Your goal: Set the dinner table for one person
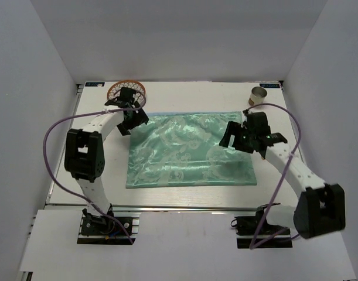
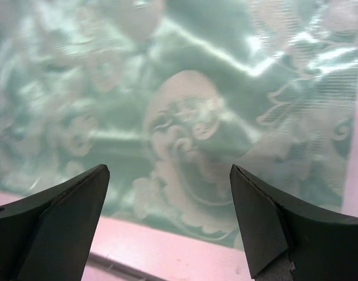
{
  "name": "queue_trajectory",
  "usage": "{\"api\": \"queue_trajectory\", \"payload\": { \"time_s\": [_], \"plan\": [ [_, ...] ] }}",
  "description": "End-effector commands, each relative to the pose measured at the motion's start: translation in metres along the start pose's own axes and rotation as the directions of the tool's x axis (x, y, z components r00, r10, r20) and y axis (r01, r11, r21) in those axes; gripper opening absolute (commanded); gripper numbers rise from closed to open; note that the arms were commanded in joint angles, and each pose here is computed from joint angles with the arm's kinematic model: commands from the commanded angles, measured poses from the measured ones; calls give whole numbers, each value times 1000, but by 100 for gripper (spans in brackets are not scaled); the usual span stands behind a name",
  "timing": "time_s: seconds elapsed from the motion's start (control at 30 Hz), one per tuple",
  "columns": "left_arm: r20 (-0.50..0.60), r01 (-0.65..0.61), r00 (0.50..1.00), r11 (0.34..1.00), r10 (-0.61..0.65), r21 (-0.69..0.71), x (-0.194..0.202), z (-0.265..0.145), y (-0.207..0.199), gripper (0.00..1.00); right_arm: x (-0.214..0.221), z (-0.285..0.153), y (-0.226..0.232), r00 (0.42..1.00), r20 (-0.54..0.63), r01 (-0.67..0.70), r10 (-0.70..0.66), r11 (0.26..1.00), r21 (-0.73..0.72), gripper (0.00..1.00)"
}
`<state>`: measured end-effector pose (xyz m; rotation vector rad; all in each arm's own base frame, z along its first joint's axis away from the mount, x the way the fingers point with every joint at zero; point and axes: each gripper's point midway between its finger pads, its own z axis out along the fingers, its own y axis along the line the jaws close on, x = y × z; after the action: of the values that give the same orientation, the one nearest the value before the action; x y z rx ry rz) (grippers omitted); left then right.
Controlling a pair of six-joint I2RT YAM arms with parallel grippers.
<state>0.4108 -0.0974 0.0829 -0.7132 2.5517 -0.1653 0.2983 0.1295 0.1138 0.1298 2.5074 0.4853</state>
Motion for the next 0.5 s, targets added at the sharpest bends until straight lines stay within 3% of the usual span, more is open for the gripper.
{"api": "queue_trajectory", "payload": {
  "time_s": [0.0, 0.03, 0.27, 0.47],
  "plan": [
    [107, -35, 994, 999, 38, -31, -48, 7, -12, 96, 6, -27, 30, 998, 45, 53, -46, 982, -183, 89],
    [143, -43, 989, 999, 45, -16, -68, 2, -26, 96, 9, -33, 32, 997, 54, 64, -54, 977, -204, 89],
    [148, -78, 985, 996, 85, -53, -107, 33, -31, 89, 22, -72, 43, 988, 120, 127, -95, 947, -294, 89],
    [87, -73, 993, 993, 81, -90, -102, 67, -16, 81, 25, -92, 50, 981, 157, 160, -112, 929, -334, 89]
  ]
}}
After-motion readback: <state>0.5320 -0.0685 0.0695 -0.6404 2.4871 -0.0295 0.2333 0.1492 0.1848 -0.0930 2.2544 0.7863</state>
